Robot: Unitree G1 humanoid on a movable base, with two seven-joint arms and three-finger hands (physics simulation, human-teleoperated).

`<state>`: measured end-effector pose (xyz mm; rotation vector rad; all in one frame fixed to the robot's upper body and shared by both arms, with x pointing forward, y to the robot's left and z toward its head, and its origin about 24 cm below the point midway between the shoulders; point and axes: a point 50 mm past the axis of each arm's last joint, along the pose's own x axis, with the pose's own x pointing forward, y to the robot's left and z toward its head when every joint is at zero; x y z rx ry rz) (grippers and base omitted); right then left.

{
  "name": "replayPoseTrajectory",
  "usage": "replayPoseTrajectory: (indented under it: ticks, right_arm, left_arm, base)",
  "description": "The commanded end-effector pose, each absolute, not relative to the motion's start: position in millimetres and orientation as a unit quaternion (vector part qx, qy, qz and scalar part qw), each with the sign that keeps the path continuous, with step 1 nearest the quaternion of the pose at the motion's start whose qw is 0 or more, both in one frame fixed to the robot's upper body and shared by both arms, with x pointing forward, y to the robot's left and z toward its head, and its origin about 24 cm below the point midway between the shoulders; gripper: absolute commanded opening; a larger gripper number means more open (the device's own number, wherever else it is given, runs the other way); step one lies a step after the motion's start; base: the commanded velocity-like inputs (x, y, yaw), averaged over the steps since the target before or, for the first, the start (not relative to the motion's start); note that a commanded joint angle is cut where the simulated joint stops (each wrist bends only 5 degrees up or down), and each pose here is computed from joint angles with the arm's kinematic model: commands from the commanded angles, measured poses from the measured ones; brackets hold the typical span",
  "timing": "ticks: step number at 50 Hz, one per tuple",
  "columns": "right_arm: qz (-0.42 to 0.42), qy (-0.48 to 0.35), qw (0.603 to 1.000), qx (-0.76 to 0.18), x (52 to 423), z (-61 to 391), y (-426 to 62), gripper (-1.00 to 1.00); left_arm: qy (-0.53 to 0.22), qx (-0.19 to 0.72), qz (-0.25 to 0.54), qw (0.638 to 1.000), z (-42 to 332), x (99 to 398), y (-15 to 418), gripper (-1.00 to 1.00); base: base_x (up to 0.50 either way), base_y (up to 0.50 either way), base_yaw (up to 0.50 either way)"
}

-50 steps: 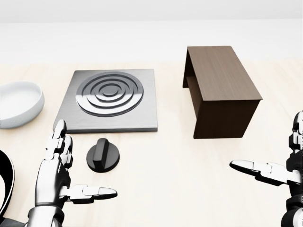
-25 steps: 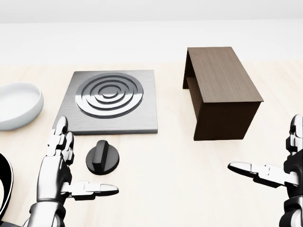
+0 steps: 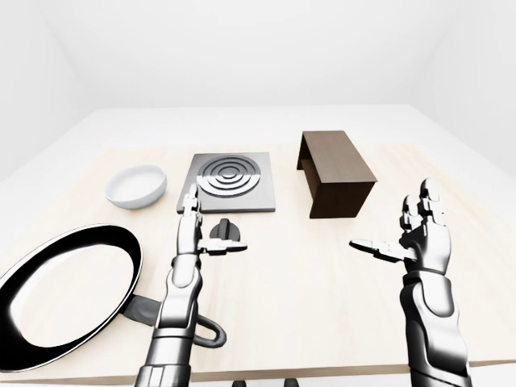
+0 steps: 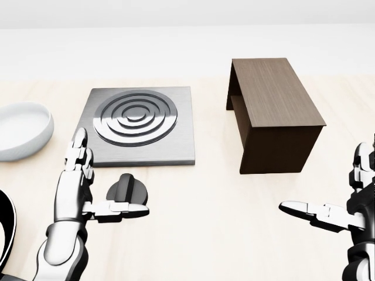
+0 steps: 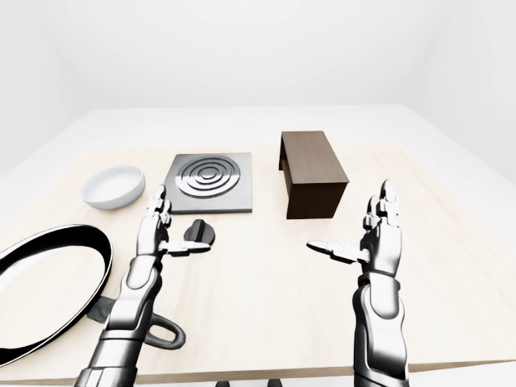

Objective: Turn on the stove.

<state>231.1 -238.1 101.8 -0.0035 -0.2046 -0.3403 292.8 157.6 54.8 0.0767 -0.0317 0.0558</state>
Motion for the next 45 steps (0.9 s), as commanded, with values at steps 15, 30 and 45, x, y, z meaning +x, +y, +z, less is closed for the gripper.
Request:
replayPoseTrajectory:
  ticks: [15,30,45]
  right_arm:
    - [-0.167,-0.096,0.981,0.001,231.6,98.9,-237.5,1.00]
    - [-0.169,-0.091,0.981,-0.001,231.2,96.9,-238.2,1.00]
    - [-0.171,-0.092,0.981,-0.001,231.0,97.3,-238.7,1.00]
  left_arm:
    - [0.009,0.063,0.012,0.998,37.3,290.4,150.6,1.00]
    - [0.015,0.067,0.010,0.998,28.5,282.2,148.4,1.00]
    - [0.033,0.077,-0.009,0.996,15.2,270.5,137.0,1.00]
  base:
    - [0.00,0.00,0.00]
    - [0.00,0.00,0.00]
    - [0.00,0.00,0.00]
